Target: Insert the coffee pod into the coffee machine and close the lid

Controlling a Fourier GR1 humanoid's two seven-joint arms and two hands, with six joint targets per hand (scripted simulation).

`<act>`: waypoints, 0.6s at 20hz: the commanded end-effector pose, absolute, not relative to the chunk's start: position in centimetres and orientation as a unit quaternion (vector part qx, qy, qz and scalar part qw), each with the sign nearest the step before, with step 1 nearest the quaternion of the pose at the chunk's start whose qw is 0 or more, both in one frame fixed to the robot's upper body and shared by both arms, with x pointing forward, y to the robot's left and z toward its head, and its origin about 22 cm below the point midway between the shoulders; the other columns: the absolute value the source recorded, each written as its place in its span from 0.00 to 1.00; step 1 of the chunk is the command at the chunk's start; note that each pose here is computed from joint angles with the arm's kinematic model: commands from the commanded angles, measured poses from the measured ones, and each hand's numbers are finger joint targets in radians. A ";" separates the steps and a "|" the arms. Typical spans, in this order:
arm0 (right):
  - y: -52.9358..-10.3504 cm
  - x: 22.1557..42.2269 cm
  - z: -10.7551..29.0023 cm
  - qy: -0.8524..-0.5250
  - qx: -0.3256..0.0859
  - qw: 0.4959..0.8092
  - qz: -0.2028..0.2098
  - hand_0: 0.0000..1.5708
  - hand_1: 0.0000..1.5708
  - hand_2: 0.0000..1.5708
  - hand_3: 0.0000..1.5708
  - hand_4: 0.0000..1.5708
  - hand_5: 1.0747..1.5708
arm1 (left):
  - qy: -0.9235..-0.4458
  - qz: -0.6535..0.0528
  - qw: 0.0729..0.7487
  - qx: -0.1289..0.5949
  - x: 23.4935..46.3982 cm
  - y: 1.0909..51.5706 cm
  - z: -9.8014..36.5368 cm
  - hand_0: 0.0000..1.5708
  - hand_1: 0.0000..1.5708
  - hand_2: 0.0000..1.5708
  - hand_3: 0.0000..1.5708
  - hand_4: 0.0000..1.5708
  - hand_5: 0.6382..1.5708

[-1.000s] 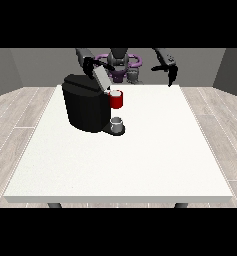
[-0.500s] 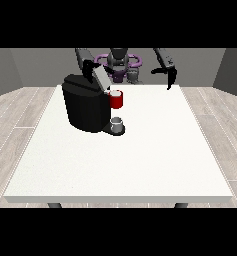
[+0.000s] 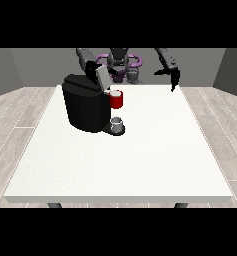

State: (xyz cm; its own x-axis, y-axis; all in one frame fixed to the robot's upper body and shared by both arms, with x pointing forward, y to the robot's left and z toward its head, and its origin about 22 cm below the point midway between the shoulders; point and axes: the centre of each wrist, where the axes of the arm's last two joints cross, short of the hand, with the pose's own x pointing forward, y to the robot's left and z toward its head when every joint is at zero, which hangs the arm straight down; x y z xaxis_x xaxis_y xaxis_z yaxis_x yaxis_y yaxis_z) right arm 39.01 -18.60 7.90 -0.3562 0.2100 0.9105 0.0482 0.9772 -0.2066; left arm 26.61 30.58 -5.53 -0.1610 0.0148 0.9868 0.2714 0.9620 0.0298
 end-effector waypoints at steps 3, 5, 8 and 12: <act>-15.3 40.1 10.0 -0.826 -0.088 0.545 0.118 0.00 0.00 0.00 0.00 0.23 1.00 | -0.761 -0.104 0.631 -0.110 27.9 29.5 -5.5 0.00 0.00 0.00 0.00 0.23 1.00; -13.6 39.5 9.6 -0.822 -0.076 0.552 0.114 0.00 0.00 0.00 0.00 0.27 1.00 | -0.761 -0.106 0.632 -0.103 28.4 30.2 -4.8 0.00 0.00 0.00 0.00 0.23 1.00; -13.7 39.7 10.9 -0.817 -0.083 0.559 0.117 0.00 0.00 0.00 0.00 0.28 1.00 | -0.745 -0.102 0.649 -0.113 27.7 30.8 -5.5 0.00 0.00 0.00 0.00 0.23 1.00; -12.7 39.3 12.2 -0.831 -0.093 0.534 0.124 0.00 0.00 0.00 0.00 0.25 1.00 | -0.759 -0.103 0.632 -0.120 28.8 29.5 -5.2 0.00 0.00 0.00 0.00 0.24 1.00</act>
State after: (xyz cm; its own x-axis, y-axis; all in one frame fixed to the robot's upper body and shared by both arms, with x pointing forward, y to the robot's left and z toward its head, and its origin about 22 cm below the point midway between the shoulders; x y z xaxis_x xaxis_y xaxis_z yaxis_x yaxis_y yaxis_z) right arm 39.15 -16.38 10.95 -0.2900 0.2079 0.9342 0.1167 0.9765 -0.1811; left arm 28.21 30.03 -5.19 -0.1692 0.0384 0.9848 0.3120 0.9499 0.0166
